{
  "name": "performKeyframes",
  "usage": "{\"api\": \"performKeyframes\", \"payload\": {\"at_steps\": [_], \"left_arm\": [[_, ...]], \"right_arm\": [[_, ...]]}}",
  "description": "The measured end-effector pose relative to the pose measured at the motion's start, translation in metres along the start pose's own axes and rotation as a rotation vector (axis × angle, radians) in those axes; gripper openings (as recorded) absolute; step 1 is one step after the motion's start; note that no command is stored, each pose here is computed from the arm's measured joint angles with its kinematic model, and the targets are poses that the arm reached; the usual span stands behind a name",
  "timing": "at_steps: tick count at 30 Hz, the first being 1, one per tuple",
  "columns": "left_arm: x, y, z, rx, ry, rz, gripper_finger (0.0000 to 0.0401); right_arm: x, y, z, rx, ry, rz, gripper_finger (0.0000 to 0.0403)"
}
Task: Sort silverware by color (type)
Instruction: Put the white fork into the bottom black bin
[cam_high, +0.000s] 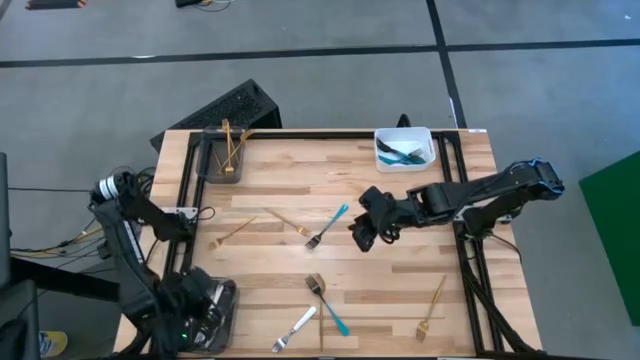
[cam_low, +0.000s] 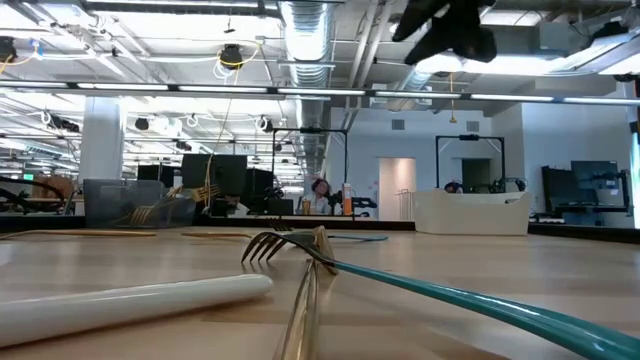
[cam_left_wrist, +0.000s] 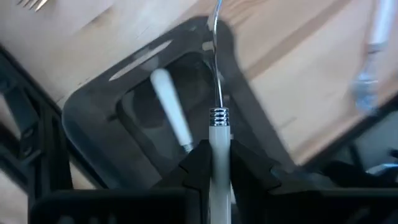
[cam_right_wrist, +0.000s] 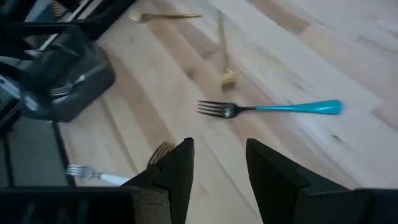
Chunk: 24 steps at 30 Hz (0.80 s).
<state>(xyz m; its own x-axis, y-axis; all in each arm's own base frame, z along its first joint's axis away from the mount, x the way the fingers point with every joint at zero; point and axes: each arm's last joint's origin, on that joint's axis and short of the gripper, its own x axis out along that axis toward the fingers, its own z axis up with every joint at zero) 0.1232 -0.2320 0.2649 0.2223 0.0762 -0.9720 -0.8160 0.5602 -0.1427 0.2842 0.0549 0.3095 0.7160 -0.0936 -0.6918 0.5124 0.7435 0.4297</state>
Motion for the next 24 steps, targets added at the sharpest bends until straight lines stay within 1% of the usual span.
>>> {"api": "performKeyframes", "payload": {"at_steps": [4, 5, 7, 8, 12, 13, 15, 17, 18, 19, 21, 23, 24], "left_arm": [[0.019, -0.001, -0.013, -0.011, 0.019, 0.151, 0.0066], [0.021, 0.000, -0.015, -0.021, 0.030, 0.181, 0.0076], [0.023, -0.001, -0.016, -0.035, 0.053, 0.207, 0.0095], [0.023, -0.002, -0.016, -0.038, 0.057, 0.197, 0.0105], [0.015, -0.003, -0.012, -0.045, 0.036, 0.110, 0.0140], [0.012, -0.004, -0.010, -0.038, 0.018, 0.058, 0.0146], [0.003, -0.008, -0.002, -0.021, -0.036, -0.079, 0.0153], [-0.004, -0.015, 0.007, -0.005, -0.119, -0.214, 0.0154], [-0.006, -0.019, 0.012, 0.006, -0.149, -0.259, 0.0154], [-0.006, -0.024, 0.018, 0.023, -0.164, -0.278, 0.0154], [0.000, -0.035, 0.027, 0.094, -0.176, -0.283, 0.0154], [0.009, -0.047, 0.034, 0.174, -0.184, -0.282, 0.0154], [0.014, -0.053, 0.038, 0.206, -0.191, -0.285, 0.0154]], "right_arm": [[0.007, 0.006, -0.001, 0.010, 0.012, 0.048, 0.0171], [0.008, 0.007, -0.004, 0.006, 0.029, 0.043, 0.0171], [0.014, 0.010, -0.011, 0.007, 0.061, 0.037, 0.0171], [0.017, 0.013, -0.013, 0.011, 0.068, 0.052, 0.0171], [0.030, 0.018, -0.024, -0.004, 0.167, 0.071, 0.0171], [0.033, 0.018, -0.026, -0.001, 0.186, 0.070, 0.0171], [0.042, 0.017, -0.030, 0.009, 0.226, 0.051, 0.0171], [0.047, 0.019, -0.031, 0.032, 0.235, 0.062, 0.0171], [0.051, 0.017, -0.032, 0.037, 0.246, 0.049, 0.0171], [0.055, 0.016, -0.033, 0.047, 0.253, 0.040, 0.0171], [0.059, 0.018, -0.030, 0.067, 0.235, 0.058, 0.0171], [0.059, 0.018, -0.030, 0.045, 0.230, 0.065, 0.0171], [0.060, 0.021, -0.028, 0.023, 0.213, 0.090, 0.0171]]}}
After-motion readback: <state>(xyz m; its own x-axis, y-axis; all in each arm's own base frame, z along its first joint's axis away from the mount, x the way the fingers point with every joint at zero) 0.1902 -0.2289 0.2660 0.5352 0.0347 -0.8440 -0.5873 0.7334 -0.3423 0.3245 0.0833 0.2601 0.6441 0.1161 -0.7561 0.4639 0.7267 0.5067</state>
